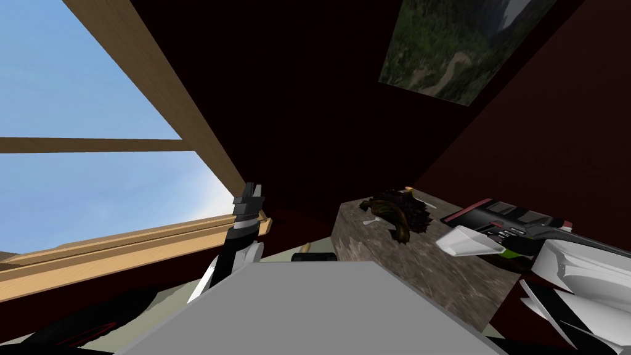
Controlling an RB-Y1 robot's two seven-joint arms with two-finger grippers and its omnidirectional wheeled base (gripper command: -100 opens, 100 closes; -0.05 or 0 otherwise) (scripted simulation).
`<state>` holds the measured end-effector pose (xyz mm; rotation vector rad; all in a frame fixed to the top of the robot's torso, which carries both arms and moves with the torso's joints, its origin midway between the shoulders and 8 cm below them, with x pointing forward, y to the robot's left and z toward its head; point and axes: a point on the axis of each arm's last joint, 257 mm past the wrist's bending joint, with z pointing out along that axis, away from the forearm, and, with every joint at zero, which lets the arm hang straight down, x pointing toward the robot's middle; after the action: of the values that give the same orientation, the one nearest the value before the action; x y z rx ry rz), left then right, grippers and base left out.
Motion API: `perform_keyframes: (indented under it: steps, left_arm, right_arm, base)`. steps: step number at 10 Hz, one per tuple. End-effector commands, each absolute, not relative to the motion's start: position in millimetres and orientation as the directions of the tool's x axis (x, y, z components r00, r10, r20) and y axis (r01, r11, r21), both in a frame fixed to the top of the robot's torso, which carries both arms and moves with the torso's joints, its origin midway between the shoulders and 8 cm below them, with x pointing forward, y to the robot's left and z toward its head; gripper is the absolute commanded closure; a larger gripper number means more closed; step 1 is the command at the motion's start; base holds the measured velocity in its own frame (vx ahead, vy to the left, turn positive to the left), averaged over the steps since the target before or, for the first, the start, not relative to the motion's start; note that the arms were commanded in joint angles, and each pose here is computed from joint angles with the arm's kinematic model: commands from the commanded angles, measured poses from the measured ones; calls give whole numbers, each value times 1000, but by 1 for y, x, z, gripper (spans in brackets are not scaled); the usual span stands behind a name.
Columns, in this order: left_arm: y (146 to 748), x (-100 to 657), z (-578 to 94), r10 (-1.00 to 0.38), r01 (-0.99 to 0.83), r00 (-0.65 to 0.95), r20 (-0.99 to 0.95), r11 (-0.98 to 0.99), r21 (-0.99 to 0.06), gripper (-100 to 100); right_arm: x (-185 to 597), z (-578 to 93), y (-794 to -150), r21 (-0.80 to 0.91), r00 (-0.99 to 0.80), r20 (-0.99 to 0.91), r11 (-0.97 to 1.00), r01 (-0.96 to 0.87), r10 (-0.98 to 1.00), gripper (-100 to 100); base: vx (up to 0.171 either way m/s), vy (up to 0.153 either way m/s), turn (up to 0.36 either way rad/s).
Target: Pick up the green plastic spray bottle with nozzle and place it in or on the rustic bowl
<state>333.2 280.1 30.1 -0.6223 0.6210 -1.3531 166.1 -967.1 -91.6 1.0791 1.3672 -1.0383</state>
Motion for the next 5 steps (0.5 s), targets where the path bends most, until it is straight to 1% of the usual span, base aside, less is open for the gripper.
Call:
perform_keyframes:
  steps: [1,2,4,5]
  left_arm:
    - [280,333,30,-993,683,112,-47,112,-722,0]
    - [280,333,30,-993,683,112,-47,112,-722,0]
    - [280,333,30,-993,683,112,-47,112,-722,0]
    - [280,333,30,-993,683,112,-47,112,-722,0]
  right_arm:
    - [162,-79,-973,-16,-29,-998,217,976,57,-100]
    - [162,-79,-973,-26,-38,-998,219,975,54,-100]
    - [162,-79,-973,-16,-29,-998,217,976,57,-100]
    - [157,-66,-978,-14,-27,-998,221,975,55,-100]
  base:
    - [13,12,-31]
    - [-17,-16,-49]
    - [0,-7,11]
    - [7,27,-4]
